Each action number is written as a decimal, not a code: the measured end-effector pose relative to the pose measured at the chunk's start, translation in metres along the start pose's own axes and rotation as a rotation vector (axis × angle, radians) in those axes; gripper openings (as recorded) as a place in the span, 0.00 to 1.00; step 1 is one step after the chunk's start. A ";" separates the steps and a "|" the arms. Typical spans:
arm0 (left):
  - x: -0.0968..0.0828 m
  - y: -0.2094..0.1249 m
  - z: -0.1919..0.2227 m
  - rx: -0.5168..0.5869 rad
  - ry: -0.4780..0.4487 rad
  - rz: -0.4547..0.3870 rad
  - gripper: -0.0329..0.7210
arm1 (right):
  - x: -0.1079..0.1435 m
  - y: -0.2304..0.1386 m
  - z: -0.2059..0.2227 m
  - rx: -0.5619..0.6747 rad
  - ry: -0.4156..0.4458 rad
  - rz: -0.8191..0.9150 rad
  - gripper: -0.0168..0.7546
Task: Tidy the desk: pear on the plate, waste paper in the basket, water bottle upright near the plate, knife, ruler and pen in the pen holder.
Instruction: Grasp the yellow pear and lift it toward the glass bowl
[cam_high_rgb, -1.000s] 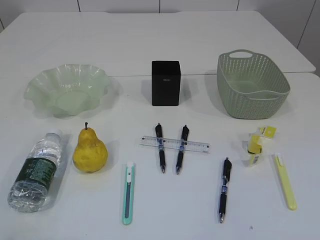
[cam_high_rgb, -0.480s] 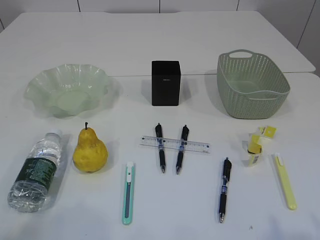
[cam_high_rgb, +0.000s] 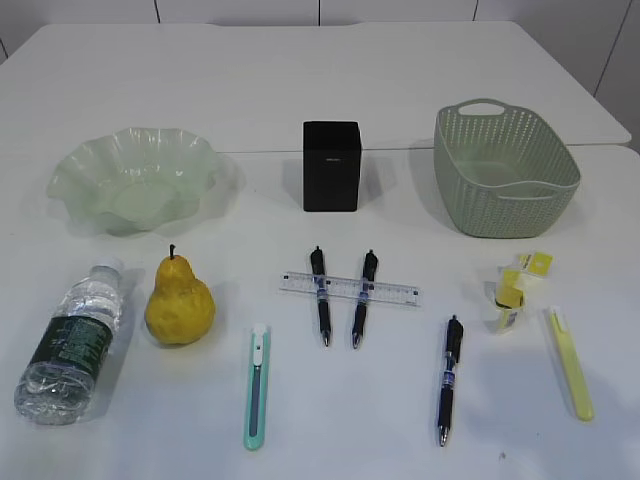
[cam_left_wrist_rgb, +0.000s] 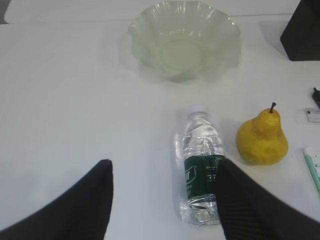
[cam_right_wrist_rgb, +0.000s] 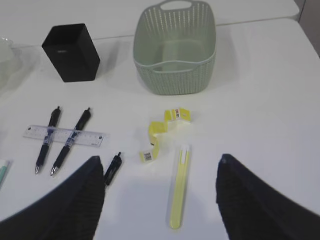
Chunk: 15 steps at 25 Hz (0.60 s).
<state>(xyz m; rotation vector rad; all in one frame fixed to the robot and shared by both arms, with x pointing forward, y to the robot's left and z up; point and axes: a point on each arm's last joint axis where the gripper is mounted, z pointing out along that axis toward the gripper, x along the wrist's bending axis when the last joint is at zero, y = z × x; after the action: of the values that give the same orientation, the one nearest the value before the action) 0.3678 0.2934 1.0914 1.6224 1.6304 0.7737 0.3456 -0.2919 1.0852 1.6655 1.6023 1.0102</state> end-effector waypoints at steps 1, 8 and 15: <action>-0.002 0.006 0.007 0.025 -0.008 0.009 0.65 | 0.000 0.005 0.005 0.032 0.000 0.003 0.69; -0.025 0.060 0.056 0.247 -0.064 0.078 0.65 | 0.002 0.030 0.037 0.298 0.019 -0.019 0.69; -0.063 0.103 0.126 0.549 -0.121 0.128 0.65 | 0.002 0.049 0.059 0.392 0.031 -0.047 0.69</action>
<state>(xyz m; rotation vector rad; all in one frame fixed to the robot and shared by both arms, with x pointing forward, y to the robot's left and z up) 0.5288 0.2268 1.1070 2.1218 1.7586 0.2836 0.4215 -0.2892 1.0966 1.8575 1.9450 0.7328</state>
